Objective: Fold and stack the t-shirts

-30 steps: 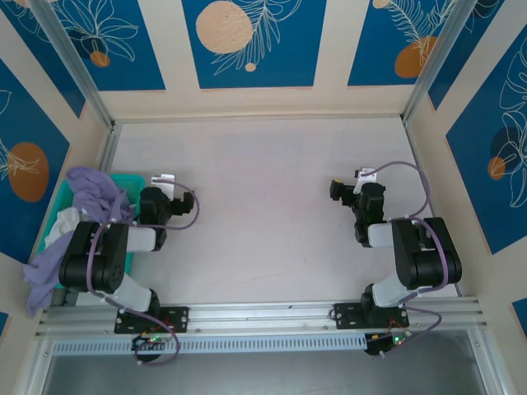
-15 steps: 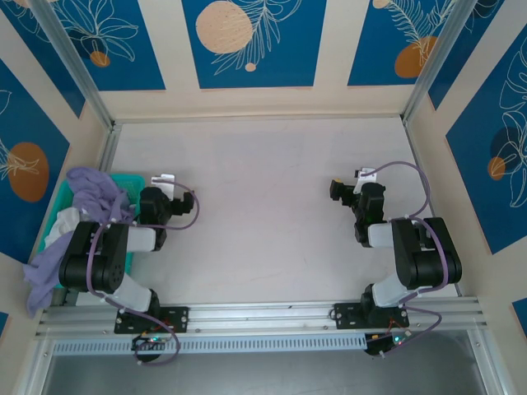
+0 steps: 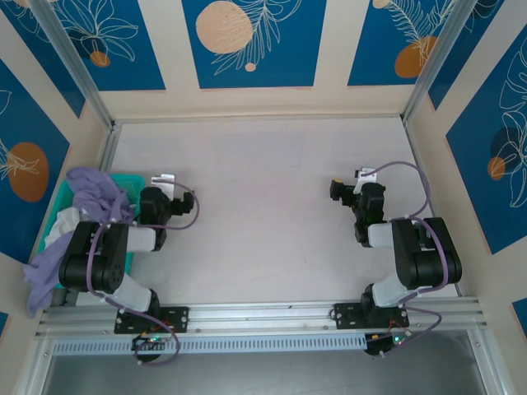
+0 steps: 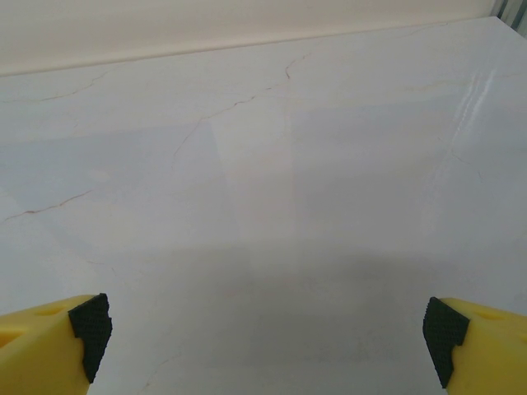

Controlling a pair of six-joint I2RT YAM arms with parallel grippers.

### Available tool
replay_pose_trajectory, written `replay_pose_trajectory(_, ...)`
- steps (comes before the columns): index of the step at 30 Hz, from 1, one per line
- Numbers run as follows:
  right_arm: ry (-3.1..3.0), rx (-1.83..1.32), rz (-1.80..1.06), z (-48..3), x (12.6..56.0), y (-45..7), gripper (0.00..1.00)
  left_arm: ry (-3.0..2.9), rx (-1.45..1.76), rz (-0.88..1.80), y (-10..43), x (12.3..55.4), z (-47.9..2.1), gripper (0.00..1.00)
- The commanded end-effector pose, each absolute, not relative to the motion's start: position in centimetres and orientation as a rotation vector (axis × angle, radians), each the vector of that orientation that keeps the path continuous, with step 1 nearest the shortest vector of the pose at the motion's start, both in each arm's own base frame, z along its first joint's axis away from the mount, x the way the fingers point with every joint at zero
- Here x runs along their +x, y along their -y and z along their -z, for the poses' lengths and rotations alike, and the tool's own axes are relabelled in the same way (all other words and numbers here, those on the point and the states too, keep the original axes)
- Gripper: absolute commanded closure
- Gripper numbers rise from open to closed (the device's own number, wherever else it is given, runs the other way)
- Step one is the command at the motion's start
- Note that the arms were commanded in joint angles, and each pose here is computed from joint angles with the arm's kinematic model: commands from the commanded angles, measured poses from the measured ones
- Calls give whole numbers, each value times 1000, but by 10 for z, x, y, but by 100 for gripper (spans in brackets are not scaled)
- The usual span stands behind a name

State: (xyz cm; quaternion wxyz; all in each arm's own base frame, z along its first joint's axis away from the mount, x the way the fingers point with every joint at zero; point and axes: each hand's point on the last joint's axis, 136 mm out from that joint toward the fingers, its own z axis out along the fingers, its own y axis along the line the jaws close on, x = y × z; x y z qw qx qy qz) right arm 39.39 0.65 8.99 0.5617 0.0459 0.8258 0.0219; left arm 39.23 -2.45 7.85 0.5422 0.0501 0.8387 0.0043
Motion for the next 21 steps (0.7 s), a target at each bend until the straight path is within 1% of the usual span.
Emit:
replay_pose_trajectory(1,-1923,95,-64,-101,394,-8,1,-1955,145,16,28,397,-92,0)
replay_pose_trajectory(2,-1915,59,-86,-108,394,-14,1,-1972,178,34,33,398,-97,0)
replay_pose_trajectory(4,-1950,103,-24,-123,393,-9,1,-1991,243,60,43,397,-109,0)
replay_pose_trajectory(6,-1959,168,-30,-143,390,-2,1,-1977,281,45,51,395,-131,0)
replay_pose_trajectory(7,-1942,208,-59,-159,387,0,1,-1927,288,56,55,394,-150,0)
replay_pose_trajectory(9,-1914,247,-107,-185,380,0,1,-1868,215,75,55,395,-187,0)
replay_pose_trajectory(11,-1920,303,-145,-210,371,1,1,-1882,38,71,39,400,-224,0)
replay_pose_trajectory(12,-1925,339,-167,-221,367,1,1,-1904,3,67,36,400,-236,0)
replay_pose_trajectory(15,-1991,585,-345,-241,348,3,1,-1918,10,171,46,399,-287,0)
replay_pose_trajectory(16,-2006,628,-431,-244,343,2,1,-1884,-60,189,42,395,-304,0)
replay_pose_trajectory(17,-2015,715,-468,-243,336,6,1,-1855,-198,174,26,390,-315,0)
replay_pose_trajectory(18,-2020,781,-468,-241,331,9,1,-1836,-344,146,8,385,-319,0)
replay_pose_trajectory(20,-2042,789,-553,-244,329,-3,1,-1812,-622,89,-27,369,-314,0)
replay_pose_trajectory(21,-2060,794,-603,-243,329,-12,1,-1823,-683,70,-36,365,-309,0)
